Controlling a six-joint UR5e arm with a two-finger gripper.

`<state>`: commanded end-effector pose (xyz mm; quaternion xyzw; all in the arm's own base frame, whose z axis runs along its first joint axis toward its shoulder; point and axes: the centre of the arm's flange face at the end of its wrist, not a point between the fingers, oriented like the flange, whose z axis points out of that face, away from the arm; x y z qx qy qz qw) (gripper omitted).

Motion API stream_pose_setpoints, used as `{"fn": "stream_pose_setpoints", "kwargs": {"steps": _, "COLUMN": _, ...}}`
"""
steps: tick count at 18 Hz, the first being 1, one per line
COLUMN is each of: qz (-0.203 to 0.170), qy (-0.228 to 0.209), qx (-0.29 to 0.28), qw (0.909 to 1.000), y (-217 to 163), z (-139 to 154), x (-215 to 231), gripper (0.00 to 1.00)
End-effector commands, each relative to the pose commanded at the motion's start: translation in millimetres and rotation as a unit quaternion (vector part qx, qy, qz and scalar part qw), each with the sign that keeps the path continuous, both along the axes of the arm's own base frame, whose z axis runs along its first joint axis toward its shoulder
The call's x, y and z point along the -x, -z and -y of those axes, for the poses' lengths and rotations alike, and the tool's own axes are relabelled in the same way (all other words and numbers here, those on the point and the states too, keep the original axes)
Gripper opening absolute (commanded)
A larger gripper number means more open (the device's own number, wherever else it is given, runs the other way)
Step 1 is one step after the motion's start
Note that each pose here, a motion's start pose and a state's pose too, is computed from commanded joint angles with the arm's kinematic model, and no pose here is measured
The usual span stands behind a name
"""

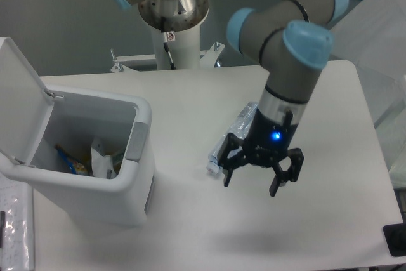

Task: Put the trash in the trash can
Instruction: 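Move the gripper back toward the clear plastic water bottle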

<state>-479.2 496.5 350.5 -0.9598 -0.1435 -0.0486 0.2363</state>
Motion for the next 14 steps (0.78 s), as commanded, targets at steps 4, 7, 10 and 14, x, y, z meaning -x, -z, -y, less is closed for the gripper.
{"fn": "stream_pose_setpoints", "kwargs": {"steps": 4, "qz": 0.018, "qy": 0.080, "qx": 0.086, "qw": 0.9929, "y": 28, "z": 8, "x": -18, "gripper": 1.00}}
{"fn": "stream_pose_setpoints", "kwargs": {"steps": 7, "qz": 0.040, "qy": 0.131, "qx": 0.150, "qw": 0.9793, "y": 54, "z": 0, "x": -43, "gripper": 1.00}}
{"fn": "stream_pose_setpoints", "kwargs": {"steps": 10, "qz": 0.043, "qy": 0.160, "qx": 0.193, "qw": 0.9671, "y": 84, "z": -14, "x": -65, "gripper": 1.00}}
{"fn": "stream_pose_setpoints", "kwargs": {"steps": 14, "qz": 0.039, "qy": 0.197, "qx": 0.239, "qw": 0.9499, "y": 117, "z": -16, "x": -79, "gripper": 1.00}}
